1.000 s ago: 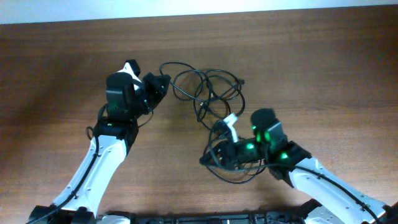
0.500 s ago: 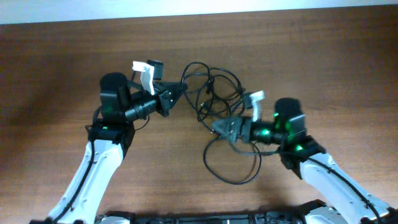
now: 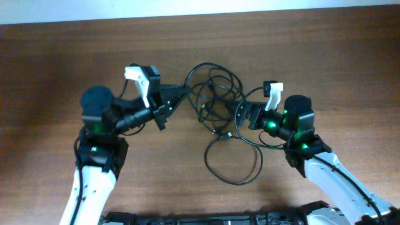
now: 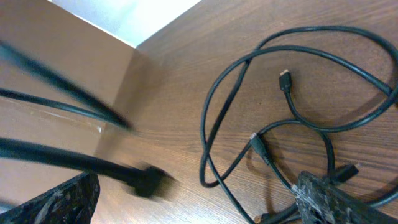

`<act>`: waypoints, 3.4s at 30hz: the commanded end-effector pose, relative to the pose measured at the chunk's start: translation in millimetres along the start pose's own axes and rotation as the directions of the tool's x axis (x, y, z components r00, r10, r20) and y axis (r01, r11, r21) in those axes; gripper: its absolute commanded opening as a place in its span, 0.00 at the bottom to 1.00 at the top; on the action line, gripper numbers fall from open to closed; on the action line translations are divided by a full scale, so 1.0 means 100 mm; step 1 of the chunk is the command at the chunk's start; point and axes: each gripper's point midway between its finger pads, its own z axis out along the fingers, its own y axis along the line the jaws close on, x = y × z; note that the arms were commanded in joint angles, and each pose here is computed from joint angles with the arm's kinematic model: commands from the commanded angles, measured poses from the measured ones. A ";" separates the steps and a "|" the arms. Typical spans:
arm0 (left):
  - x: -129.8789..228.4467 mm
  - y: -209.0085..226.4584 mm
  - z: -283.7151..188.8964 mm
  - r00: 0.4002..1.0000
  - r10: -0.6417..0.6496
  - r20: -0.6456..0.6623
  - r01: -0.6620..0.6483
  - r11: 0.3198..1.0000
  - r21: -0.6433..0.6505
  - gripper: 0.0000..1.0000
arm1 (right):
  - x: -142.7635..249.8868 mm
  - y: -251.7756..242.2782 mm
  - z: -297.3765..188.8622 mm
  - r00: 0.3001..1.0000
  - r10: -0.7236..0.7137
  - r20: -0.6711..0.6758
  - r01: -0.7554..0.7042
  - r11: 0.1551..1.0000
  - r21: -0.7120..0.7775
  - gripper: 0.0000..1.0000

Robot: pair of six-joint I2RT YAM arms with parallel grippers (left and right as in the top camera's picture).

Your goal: Untangle cables

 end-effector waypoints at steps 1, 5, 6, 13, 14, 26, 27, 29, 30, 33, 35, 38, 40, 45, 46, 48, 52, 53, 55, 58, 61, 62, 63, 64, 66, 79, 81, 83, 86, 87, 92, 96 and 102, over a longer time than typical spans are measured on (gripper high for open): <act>-0.23 -0.23 -0.09 0.993 0.101 0.058 -0.103 0.994 0.026 0.00 | 0.13 -0.02 0.11 0.999 -0.019 -0.028 0.020 1.000 0.020 0.98; -0.51 -0.10 -0.23 0.972 0.181 0.148 -0.165 0.980 -0.111 0.00 | 0.15 -0.18 0.16 1.000 -0.009 -0.011 0.010 0.995 0.103 0.98; -0.64 0.03 -0.34 0.964 0.191 0.186 -0.154 0.969 -0.194 0.00 | 0.15 -0.21 0.16 1.000 -0.008 -0.007 0.008 0.993 0.117 0.99; -0.60 1.28 -1.39 0.950 0.060 0.307 0.193 0.660 -0.726 0.00 | 0.34 -0.48 0.10 0.997 0.056 -0.061 -0.040 0.970 0.240 0.99; -0.53 1.41 -1.53 0.947 0.042 0.319 0.230 0.602 -0.765 0.00 | 0.39 -0.51 0.09 0.995 0.069 -0.078 -0.047 0.966 0.255 0.99; -0.20 2.70 -3.17 0.724 0.152 0.673 0.658 0.141 -0.740 0.00 | 0.84 -0.76 -0.08 0.957 0.198 -0.213 -0.102 0.915 0.390 0.99; -0.21 2.80 -3.22 0.701 0.176 0.692 0.674 0.156 -0.722 0.00 | 0.84 -0.76 -0.08 0.957 0.198 -0.213 -0.102 0.915 0.390 0.99; -0.13 3.00 -3.34 0.650 0.206 0.732 0.712 0.172 -0.681 0.00 | 0.84 -0.76 -0.08 0.957 0.198 -0.212 -0.102 0.915 0.390 0.99; -0.05 3.09 -3.39 0.630 0.207 0.748 0.732 0.163 -0.661 0.00 | 0.84 -0.76 -0.08 0.957 0.198 -0.212 -0.102 0.915 0.390 0.99; 0.48 3.39 -3.60 0.578 0.161 0.800 0.804 0.058 -0.592 0.00 | 0.84 -0.76 -0.08 0.957 0.198 -0.212 -0.102 0.915 0.390 0.99; 0.84 3.54 -3.66 0.576 0.110 0.810 0.815 -0.006 -0.579 0.04 | 0.84 -0.76 -0.08 0.957 0.198 -0.212 -0.102 0.915 0.390 0.99; 1.16 3.62 -3.65 0.567 0.032 0.823 0.823 -0.053 -0.565 0.99 | 0.84 -0.76 -0.08 0.957 0.197 -0.212 -0.102 0.915 0.390 0.99; 1.16 3.61 -3.62 0.563 -0.002 0.826 0.826 -0.029 -0.563 0.99 | 0.84 -0.76 -0.08 0.957 0.197 -0.212 -0.102 0.915 0.390 0.99; 0.84 3.50 -3.28 0.578 -0.126 0.806 0.814 0.161 -0.558 0.99 | 0.83 -0.76 -0.07 0.959 0.194 -0.209 -0.101 0.917 0.386 0.99; 0.73 3.43 -3.14 0.590 -0.163 0.791 0.803 0.223 -0.553 0.99 | 0.82 -0.75 -0.07 0.959 0.193 -0.208 -0.101 0.918 0.385 0.99; 0.58 3.31 -2.93 0.608 -0.218 0.764 0.786 0.299 -0.540 0.99 | 0.82 -0.75 -0.07 0.960 0.191 -0.206 -0.101 0.918 0.384 0.99; 0.45 3.04 -2.63 0.609 -0.304 0.733 0.790 0.315 -0.526 0.99 | 0.80 -0.72 -0.06 0.960 0.187 -0.206 -0.101 0.925 0.366 0.99; 0.49 2.99 -2.64 0.591 -0.311 0.744 0.806 0.259 -0.532 0.99 | 0.80 -0.70 -0.05 0.960 0.186 -0.210 -0.102 0.929 0.356 0.99; 0.64 2.89 -2.76 0.557 -0.292 0.778 0.826 0.101 -0.554 0.99 | 0.79 -0.67 -0.06 0.961 0.183 -0.210 -0.102 0.932 0.347 0.99; 0.86 2.62 -2.87 0.497 -0.277 0.822 0.834 -0.107 -0.541 0.99 | 0.77 -0.65 -0.06 0.964 0.174 -0.203 -0.098 0.935 0.340 0.99; 0.73 2.41 -2.61 0.518 -0.351 0.780 0.828 -0.022 -0.560 0.99 | 0.72 -0.61 -0.06 0.969 0.158 -0.190 -0.090 0.942 0.324 0.99; 0.63 2.33 -2.42 0.572 -0.397 0.718 0.800 0.076 -0.595 0.99 | 0.69 -0.58 -0.06 0.972 0.149 -0.182 -0.086 0.945 0.315 0.99; 0.56 2.26 -2.22 0.641 -0.429 0.637 0.752 0.183 -0.634 0.99 | 0.66 -0.56 -0.06 0.974 0.142 -0.175 -0.083 0.948 0.308 0.99; 0.51 2.17 -1.99 0.724 -0.446 0.527 0.676 0.304 -0.671 0.99 | 0.65 -0.54 -0.07 0.976 0.137 -0.170 -0.081 0.950 0.303 0.99; 0.53 1.99 -1.56 0.851 -0.431 0.301 0.504 0.507 -0.699 0.99 | 0.59 -0.48 -0.09 0.981 0.122 -0.153 -0.074 0.955 0.288 0.99; 1.17 0.94 0.27 0.933 -0.234 -0.275 0.096 0.895 -0.436 0.89 | 0.11 -0.60 -0.78 0.981 0.180 0.071 -0.194 0.916 0.352 0.99; 1.30 0.86 0.44 0.924 -0.227 -0.307 0.092 0.913 -0.396 0.89 | 0.16 -0.65 -0.81 0.977 0.204 0.062 -0.213 0.903 0.374 0.99; 1.48 0.77 0.63 0.911 -0.220 -0.348 0.091 0.931 -0.352 0.86 | 0.24 -0.71 -0.84 0.972 0.231 0.049 -0.231 0.886 0.401 0.99; 1.81 0.77 0.81 0.883 -0.226 -0.412 0.067 0.928 -0.366 0.84 | 0.31 -0.75 -0.86 0.968 0.250 0.033 -0.240 0.874 0.423 0.99; 1.93 0.79 0.84 0.870 -0.232 -0.434 0.052 0.920 -0.387 0.84 | 0.32 -0.75 -0.87 0.967 0.253 0.031 -0.242 0.872 0.426 0.99; 2.26 0.75 0.95 0.836 -0.234 -0.496 0.024 0.919 -0.393 0.51 | 0.32 -0.75 -0.87 0.967 0.253 0.030 -0.242 0.872 0.426 0.99; 2.12 0.71 1.02 0.858 -0.218 -0.465 0.027 0.924 -0.382 0.09 | 0.32 -0.76 -0.86 0.966 0.255 0.029 -0.243 0.871 0.427 0.99; 1.17 0.48 1.08 0.950 -0.086 -0.301 -0.020 0.943 -0.332 0.00 | 0.46 -0.86 -0.84 0.953 0.302 -0.009 -0.263 0.846 0.464 0.99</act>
